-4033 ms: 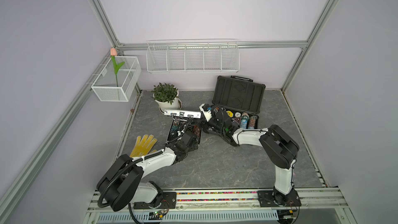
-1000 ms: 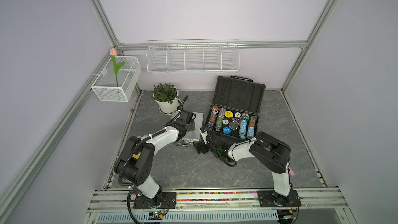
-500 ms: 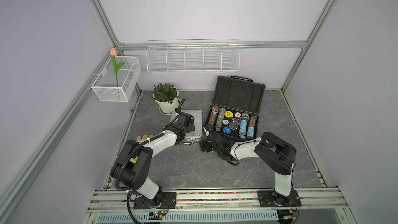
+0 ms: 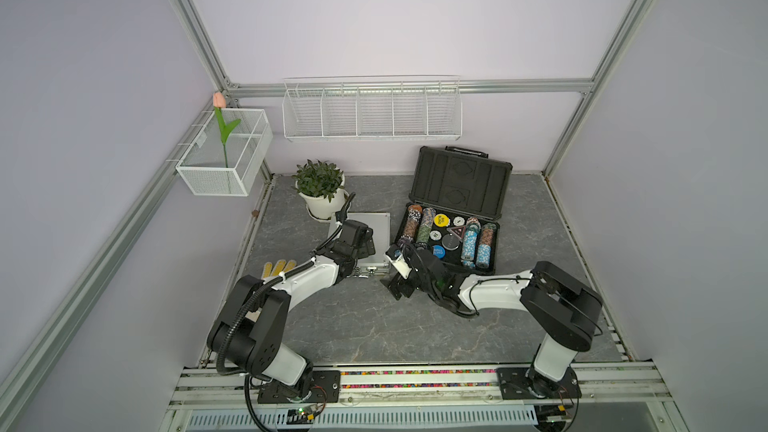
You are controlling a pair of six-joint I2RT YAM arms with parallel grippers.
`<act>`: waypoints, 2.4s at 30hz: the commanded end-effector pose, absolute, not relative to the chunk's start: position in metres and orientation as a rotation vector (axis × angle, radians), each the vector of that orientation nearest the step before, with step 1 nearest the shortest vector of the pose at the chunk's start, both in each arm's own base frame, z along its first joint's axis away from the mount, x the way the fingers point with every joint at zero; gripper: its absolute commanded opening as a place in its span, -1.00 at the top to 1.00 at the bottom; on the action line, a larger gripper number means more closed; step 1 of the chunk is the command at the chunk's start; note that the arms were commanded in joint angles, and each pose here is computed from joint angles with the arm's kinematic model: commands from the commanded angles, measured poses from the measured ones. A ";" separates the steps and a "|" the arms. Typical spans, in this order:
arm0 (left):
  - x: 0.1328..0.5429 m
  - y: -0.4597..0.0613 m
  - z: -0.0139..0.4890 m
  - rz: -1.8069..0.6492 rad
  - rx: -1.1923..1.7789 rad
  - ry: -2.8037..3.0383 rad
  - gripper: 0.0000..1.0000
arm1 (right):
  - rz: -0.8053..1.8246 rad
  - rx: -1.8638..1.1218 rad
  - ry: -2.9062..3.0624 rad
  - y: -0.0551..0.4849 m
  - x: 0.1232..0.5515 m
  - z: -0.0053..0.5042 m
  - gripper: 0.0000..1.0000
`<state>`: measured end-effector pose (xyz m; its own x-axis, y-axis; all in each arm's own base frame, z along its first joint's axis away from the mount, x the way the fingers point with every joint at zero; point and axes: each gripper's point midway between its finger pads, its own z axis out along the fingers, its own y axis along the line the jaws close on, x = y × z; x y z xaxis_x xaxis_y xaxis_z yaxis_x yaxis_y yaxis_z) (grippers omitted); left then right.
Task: Close the poker set cases
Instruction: Fasten the fastener on the poker set case.
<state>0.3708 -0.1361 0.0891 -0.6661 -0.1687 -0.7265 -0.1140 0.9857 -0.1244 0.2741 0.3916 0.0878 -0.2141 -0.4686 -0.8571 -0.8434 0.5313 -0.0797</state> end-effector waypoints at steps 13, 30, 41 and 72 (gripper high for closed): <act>0.337 -0.078 0.046 -0.039 -0.438 2.452 -1.00 | 0.578 -1.411 1.500 0.465 0.275 0.099 -0.98; 0.337 -0.079 0.041 -0.112 -0.507 2.437 -1.00 | 0.562 -1.369 1.561 0.480 0.294 0.078 -0.99; 0.335 -0.079 0.044 -0.123 -0.495 2.428 -1.00 | 0.671 -1.270 1.569 0.484 0.301 0.094 -0.98; 0.332 -0.072 0.052 -0.146 -0.515 2.374 -1.00 | 0.483 -1.402 1.535 0.474 0.292 0.080 -0.99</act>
<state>0.3652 -0.0990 0.0996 -0.5891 -0.3974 -0.7036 -0.2064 0.9158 -0.3445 0.3076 0.4754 0.0782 0.0664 -0.5154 -0.8544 -0.9032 0.3329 -0.2709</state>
